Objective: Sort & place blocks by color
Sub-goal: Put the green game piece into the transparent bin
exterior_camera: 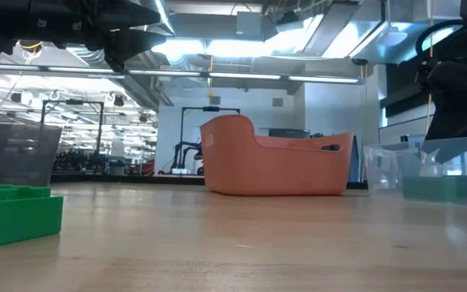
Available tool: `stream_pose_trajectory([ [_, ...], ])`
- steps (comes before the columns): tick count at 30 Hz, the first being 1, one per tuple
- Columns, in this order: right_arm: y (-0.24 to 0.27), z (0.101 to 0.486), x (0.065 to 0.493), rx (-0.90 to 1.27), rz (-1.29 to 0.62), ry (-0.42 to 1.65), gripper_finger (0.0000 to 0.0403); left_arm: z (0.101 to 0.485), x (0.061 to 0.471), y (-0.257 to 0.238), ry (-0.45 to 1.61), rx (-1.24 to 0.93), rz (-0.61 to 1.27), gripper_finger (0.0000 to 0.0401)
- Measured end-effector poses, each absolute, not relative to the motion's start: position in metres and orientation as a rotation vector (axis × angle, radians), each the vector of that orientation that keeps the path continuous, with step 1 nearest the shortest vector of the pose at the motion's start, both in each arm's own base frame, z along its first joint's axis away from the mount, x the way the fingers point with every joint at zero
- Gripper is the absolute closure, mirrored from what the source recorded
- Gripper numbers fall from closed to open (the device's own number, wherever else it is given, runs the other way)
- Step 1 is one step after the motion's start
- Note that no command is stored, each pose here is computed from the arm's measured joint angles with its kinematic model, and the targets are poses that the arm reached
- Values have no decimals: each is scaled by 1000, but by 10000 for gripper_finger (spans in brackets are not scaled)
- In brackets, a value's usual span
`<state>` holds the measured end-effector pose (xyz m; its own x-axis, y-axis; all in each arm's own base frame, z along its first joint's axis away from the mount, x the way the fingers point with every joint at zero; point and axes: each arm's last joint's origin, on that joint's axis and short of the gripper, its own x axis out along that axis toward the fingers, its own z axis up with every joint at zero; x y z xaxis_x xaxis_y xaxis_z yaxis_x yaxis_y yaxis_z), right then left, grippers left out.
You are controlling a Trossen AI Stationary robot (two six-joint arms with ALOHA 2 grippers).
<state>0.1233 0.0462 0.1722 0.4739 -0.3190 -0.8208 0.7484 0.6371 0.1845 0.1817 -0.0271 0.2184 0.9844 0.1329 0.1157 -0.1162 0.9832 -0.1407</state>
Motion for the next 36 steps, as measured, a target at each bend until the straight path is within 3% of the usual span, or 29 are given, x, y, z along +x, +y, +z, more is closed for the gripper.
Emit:
stream_pose_trajectory([
  [8, 47, 176, 130, 529, -671, 745, 87, 218, 182, -27, -124, -129, 126, 193],
  [23, 70, 231, 180, 201, -288, 156, 86, 218, 182, -27, -122, -131, 125, 193],
  [28, 80, 228, 193, 133, -123, 98, 86, 218, 182, -27, -122, -133, 125, 193],
  [36, 81, 227, 197, 101, -116, 78, 86, 218, 182, -27, -124, -108, 127, 193],
])
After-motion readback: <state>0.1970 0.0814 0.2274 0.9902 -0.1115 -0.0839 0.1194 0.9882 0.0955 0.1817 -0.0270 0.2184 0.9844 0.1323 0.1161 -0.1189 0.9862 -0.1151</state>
